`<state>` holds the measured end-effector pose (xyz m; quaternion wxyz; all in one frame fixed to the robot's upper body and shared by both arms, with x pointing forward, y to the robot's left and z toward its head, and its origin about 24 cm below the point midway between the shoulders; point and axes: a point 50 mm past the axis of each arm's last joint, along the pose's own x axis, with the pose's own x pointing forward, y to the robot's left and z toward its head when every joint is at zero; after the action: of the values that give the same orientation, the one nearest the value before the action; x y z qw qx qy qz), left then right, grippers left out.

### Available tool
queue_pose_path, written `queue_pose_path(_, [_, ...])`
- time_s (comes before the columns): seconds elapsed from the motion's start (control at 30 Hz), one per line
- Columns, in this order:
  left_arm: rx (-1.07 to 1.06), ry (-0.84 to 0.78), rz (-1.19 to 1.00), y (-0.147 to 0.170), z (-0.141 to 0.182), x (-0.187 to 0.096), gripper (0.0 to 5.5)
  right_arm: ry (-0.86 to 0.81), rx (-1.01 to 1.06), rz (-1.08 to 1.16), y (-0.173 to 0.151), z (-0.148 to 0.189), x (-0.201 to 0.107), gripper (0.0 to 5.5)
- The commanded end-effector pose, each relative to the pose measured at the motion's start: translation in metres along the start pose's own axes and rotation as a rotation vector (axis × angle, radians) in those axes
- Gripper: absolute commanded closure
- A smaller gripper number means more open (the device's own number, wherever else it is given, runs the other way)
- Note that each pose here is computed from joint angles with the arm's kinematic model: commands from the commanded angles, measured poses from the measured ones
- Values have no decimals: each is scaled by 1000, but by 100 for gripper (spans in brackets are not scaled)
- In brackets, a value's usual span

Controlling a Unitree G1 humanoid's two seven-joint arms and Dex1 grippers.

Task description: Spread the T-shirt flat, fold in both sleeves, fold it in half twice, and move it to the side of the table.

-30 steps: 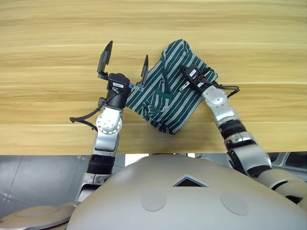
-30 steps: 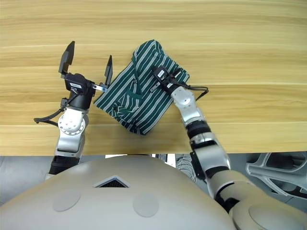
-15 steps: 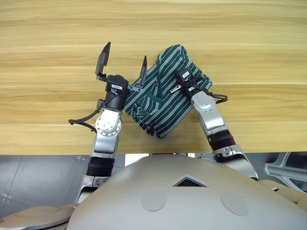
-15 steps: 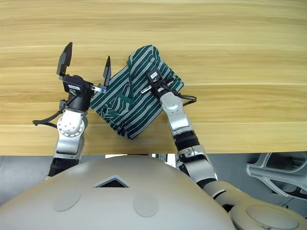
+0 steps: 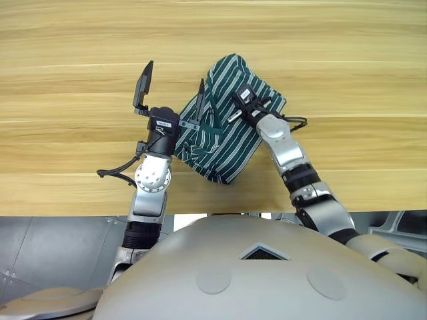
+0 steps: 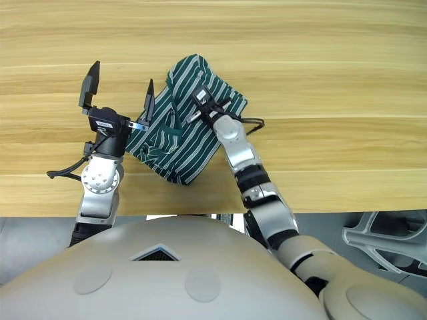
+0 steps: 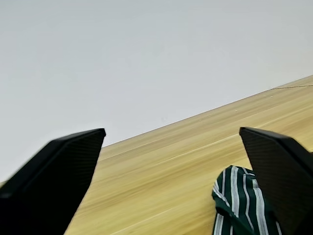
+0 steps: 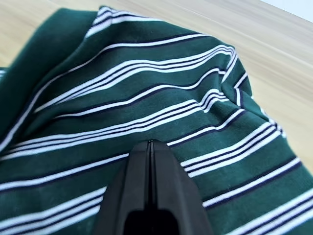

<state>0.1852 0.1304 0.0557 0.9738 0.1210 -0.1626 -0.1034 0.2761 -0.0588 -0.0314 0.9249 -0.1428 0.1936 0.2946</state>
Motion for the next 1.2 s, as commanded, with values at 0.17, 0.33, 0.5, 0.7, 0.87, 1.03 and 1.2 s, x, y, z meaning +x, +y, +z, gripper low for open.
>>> queue_pose_path(0.17, [3,-30,-14,-2,2,9,52,63,-180,264,25,28,38,546])
queue_pose_path(0.33, [2,-35,-3,-1,1,10,52,-27,-415,419,60,44,42,546])
queue_pose_path(0.5, [-10,-30,14,3,-2,9,52,-138,-558,488,80,48,39,546])
queue_pose_path(0.7, [-19,-27,47,18,-5,9,52,-439,-504,396,49,83,31,546])
queue_pose_path(0.87, [-65,-37,110,38,-5,9,52,-516,-529,435,-5,49,-12,546])
queue_pose_path(1.03, [-73,-40,133,51,-5,8,52,-331,-555,589,-41,15,-66,546])
queue_pose_path(1.2, [-67,-42,167,67,-6,9,52,-208,-601,712,-50,7,-93,546])
